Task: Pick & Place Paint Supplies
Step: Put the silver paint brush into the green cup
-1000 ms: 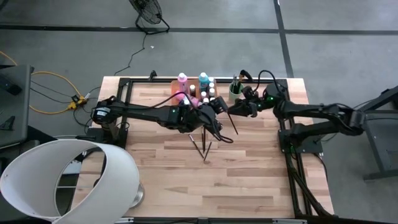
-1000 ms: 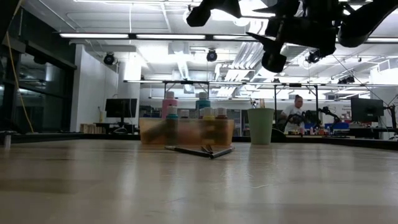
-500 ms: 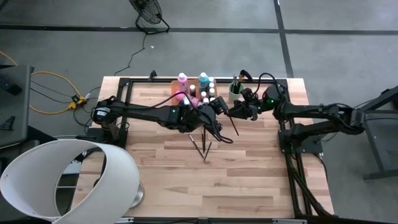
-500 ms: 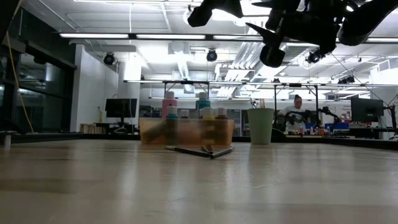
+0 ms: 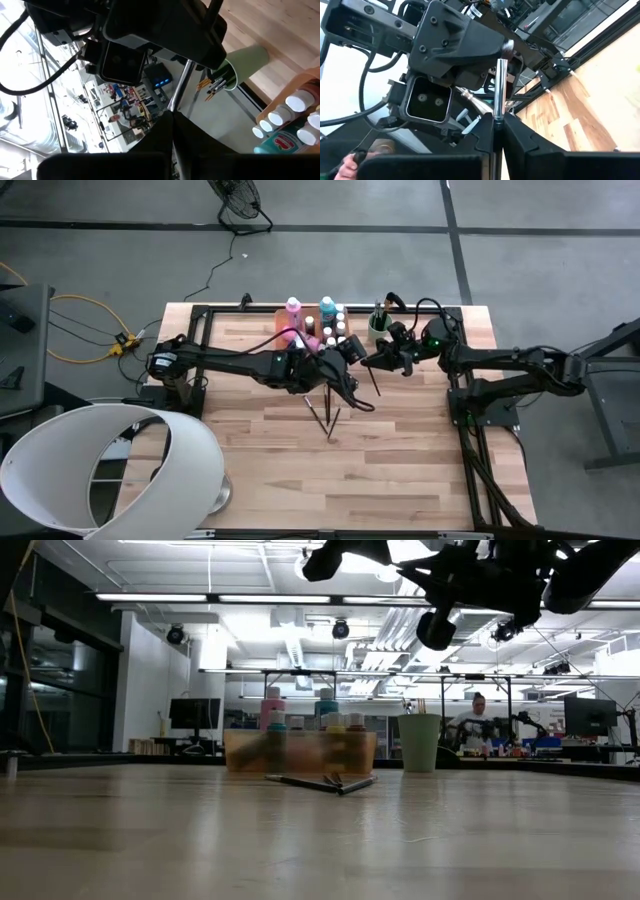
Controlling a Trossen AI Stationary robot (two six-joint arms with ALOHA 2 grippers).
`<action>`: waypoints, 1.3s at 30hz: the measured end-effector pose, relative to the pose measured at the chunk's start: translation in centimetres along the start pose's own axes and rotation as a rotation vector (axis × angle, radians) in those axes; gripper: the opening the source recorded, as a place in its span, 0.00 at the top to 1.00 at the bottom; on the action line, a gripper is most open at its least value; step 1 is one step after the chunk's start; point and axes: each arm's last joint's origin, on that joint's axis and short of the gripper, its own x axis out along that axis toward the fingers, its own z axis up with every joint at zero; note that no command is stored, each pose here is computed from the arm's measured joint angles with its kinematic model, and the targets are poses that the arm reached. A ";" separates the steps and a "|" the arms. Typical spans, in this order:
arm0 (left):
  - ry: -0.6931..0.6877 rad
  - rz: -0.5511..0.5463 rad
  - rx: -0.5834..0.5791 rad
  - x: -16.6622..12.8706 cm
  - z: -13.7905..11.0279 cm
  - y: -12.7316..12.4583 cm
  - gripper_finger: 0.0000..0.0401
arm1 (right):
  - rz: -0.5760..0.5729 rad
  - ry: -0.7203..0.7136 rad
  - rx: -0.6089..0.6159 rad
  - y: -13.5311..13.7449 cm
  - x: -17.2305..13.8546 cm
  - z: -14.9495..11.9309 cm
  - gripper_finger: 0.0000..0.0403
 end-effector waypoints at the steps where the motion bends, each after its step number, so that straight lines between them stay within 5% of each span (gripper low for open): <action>1: 0.000 0.000 -0.001 0.0 0.0 0.0 0.99 | -0.005 -0.006 -0.001 0.0 0.0 0.0 0.96; 13: 0.140 0.001 -0.243 0.0 -0.4 -0.2 0.79 | -0.194 -0.199 -0.183 0.0 -0.4 0.7 0.97; 18: 0.165 -0.085 -0.424 -0.4 -0.8 -1.4 0.78 | -0.450 -0.350 -0.334 -0.1 -1.2 1.1 0.97; 26: 0.110 -0.371 -0.929 -0.3 -2.6 -3.4 0.78 | -0.865 -0.478 -0.608 -0.5 -2.4 1.8 0.97; 32: 0.057 -0.573 -1.183 1.0 -3.3 -4.7 0.78 | -1.094 -0.478 -0.592 -2.8 -3.2 2.0 0.97; 39: 0.098 -0.612 -1.305 2.3 -3.9 -6.1 0.78 | -1.181 -0.493 -0.573 -5.9 -3.7 2.6 0.97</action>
